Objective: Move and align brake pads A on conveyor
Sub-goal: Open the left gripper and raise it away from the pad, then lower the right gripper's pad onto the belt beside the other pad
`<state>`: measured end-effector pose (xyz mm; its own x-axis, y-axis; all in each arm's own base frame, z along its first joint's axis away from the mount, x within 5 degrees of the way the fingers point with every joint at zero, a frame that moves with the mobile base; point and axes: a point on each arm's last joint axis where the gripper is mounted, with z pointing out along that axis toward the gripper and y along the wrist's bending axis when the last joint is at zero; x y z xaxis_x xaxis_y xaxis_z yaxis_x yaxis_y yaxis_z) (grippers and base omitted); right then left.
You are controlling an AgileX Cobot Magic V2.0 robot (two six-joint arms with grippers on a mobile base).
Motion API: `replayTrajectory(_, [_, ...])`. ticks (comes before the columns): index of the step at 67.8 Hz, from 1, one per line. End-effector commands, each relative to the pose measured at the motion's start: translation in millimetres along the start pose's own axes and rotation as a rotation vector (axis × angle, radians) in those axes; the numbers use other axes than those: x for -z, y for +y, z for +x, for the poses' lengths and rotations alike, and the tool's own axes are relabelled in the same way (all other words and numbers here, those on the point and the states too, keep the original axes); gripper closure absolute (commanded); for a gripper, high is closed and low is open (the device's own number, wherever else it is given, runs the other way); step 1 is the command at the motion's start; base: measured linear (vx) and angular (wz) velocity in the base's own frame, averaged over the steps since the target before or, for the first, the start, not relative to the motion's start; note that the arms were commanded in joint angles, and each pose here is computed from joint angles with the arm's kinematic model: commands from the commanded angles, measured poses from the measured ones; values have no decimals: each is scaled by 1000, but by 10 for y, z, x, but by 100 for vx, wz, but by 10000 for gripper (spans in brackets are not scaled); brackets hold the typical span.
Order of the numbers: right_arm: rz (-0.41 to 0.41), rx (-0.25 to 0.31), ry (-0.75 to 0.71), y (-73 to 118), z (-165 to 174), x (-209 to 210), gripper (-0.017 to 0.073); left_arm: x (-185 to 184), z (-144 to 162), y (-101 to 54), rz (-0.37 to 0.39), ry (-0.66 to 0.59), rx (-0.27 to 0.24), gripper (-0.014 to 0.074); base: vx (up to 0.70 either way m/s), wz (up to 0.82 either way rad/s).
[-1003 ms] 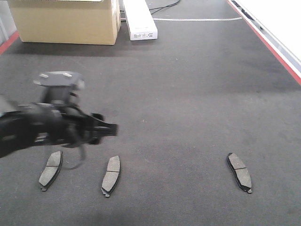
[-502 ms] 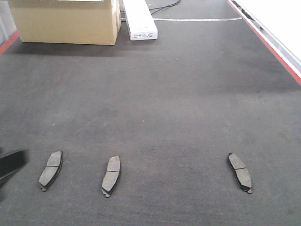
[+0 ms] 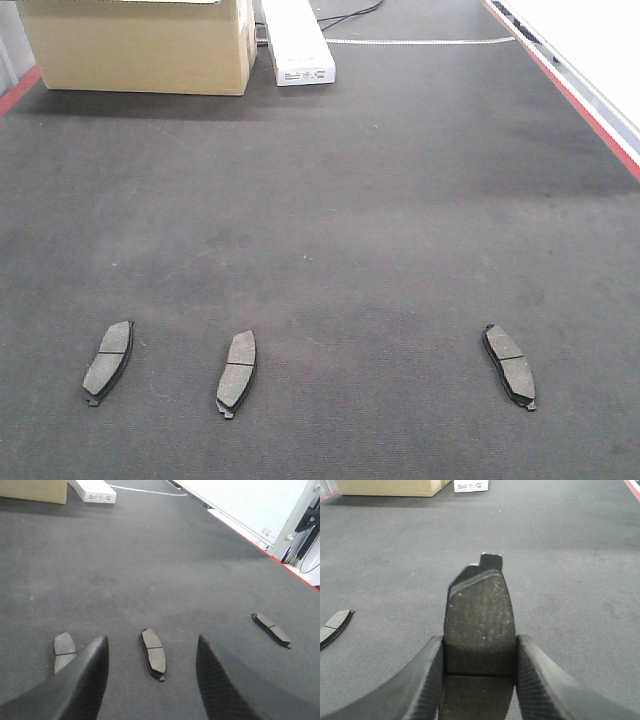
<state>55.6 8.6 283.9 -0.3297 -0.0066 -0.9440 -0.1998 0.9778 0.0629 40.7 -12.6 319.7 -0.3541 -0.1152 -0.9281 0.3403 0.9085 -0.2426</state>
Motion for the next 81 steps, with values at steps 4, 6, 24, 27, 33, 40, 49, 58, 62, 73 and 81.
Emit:
replayTrajectory(4, [-16,19,-119,20,-173,41,564,21,-112,-39,29,-60,-1,222,0,0])
replayTrajectory(6, [-17,18,-120,20,-174,41,564,21,-112,-39,29,-60,-1,222,0,0])
replayTrajectory(24, [-17,18,-123,21,-176,41,564,21,-112,-39,29,-60,-1,222,0,0])
replayTrajectory(27, [-17,18,-123,21,-176,41,564,21,-112,-39,29,-60,-1,222,0,0])
replayTrajectory(33, [-17,18,-123,21,-176,41,564,21,-112,-39,29,-60,-1,222,0,0])
replayTrajectory(40, [-15,21,-123,19,-176,41,564,21,-112,-39,29,-60,-1,222,0,0])
replayTrajectory(49, [-22,4,-121,24,-175,41,564,21,-112,-39,29,-60,-1,222,0,0])
replayTrajectory(58, [-49,-44,-77,58,-179,-13,564,21,-112,-39,29,-60,-1,222,0,0])
replayTrajectory(62, [-60,-65,-41,84,-217,-86,564,21,-112,-39,29,-60,-1,222,0,0])
replayTrajectory(73, [-87,-141,93,188,-433,-382,557,21,-112,-39,29,-60,-1,222,0,0])
replayTrajectory(81, [-70,-139,216,253,-572,-758,552,21,-112,-39,29,-60,-1,222,0,0])
